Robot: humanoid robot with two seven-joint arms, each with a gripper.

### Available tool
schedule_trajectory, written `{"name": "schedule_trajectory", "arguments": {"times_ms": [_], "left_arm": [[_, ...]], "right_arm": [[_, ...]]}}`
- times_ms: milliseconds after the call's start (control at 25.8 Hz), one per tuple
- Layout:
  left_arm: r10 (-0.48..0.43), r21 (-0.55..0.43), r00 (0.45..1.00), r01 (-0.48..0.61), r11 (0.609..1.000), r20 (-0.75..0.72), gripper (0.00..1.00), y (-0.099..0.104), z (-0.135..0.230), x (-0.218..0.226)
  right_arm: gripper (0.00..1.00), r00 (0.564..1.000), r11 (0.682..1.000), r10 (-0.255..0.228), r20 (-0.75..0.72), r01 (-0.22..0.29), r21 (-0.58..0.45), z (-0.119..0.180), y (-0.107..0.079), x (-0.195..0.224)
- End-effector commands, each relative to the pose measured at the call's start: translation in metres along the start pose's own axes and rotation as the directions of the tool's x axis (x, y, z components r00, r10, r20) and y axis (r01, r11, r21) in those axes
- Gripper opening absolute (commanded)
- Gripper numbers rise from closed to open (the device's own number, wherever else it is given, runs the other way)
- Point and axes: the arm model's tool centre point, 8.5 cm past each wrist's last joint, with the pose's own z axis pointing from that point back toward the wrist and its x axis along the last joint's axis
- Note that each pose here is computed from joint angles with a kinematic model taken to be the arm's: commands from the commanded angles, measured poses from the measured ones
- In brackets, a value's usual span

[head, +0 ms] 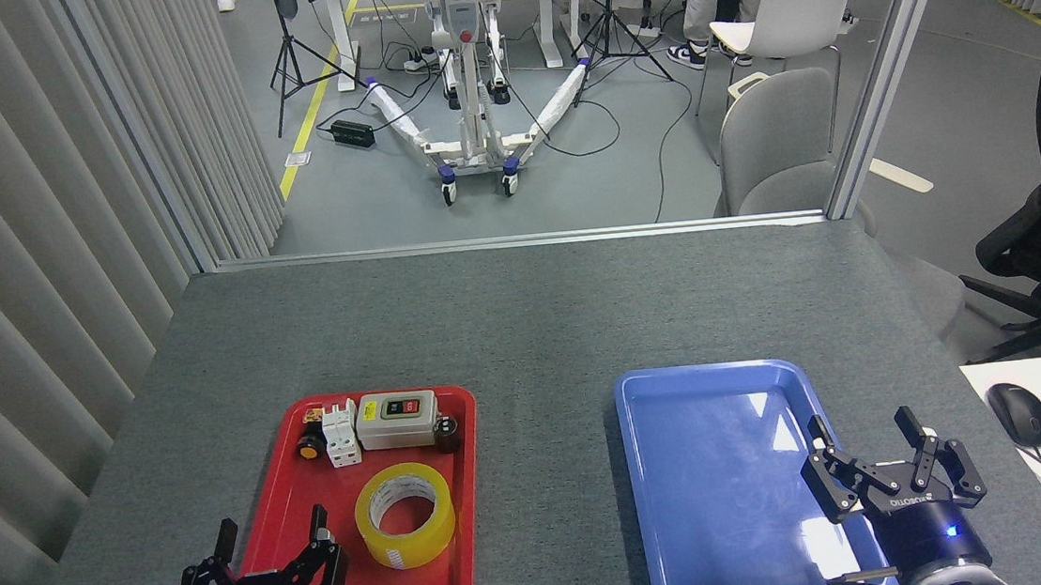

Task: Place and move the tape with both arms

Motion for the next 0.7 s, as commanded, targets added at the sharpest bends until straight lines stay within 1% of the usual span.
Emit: {"name": "schedule_trajectory", "arguments": {"times_ms": [0, 194, 271, 348, 465, 542, 658], "left_arm": [[0.0, -0.001, 1.0, 0.0, 1.0, 0.0, 1.0, 0.0, -0.001, 0.0], [0.002, -0.003, 1.0, -0.002, 1.0, 0.001, 1.0, 0.0, -0.001, 0.001], [0.002, -0.003, 1.0, -0.002, 1.0, 0.001, 1.0, 0.0, -0.001, 0.001], [0.002, -0.004, 1.0, -0.002, 1.0, -0.004, 1.0, 0.0, -0.001, 0.001], [0.004, -0.005, 1.0, -0.004, 1.0, -0.006, 1.0, -0.001, 0.0, 0.0], [0.004, -0.004, 1.0, -0.004, 1.0, -0.003, 1.0, 0.0, 0.0, 0.0], [0.006, 0.001, 1.0, -0.006, 1.0, -0.001, 1.0, 0.0, -0.003, 0.0]], "right_arm": [[1.0, 1.0, 1.0, 0.002, 0.001, -0.002, 0.001, 0.0, 0.0, 0.0], [1.0, 1.0, 1.0, 0.002, -0.002, -0.002, -0.002, 0.0, -0.001, -0.001], [1.0, 1.0, 1.0, -0.012, -0.001, 0.012, -0.01, -0.003, -0.002, 0.003], [1.0, 1.0, 0.999, -0.016, 0.014, 0.016, -0.03, -0.011, -0.009, 0.009], [1.0, 1.0, 1.0, -0.005, 0.029, 0.006, -0.03, -0.013, -0.01, 0.012], [1.0, 1.0, 1.0, -0.007, 0.027, 0.008, -0.028, -0.012, -0.009, 0.012], [1.0, 0.999, 1.0, -0.016, 0.038, 0.016, -0.003, -0.005, 0.001, 0.018]]}}
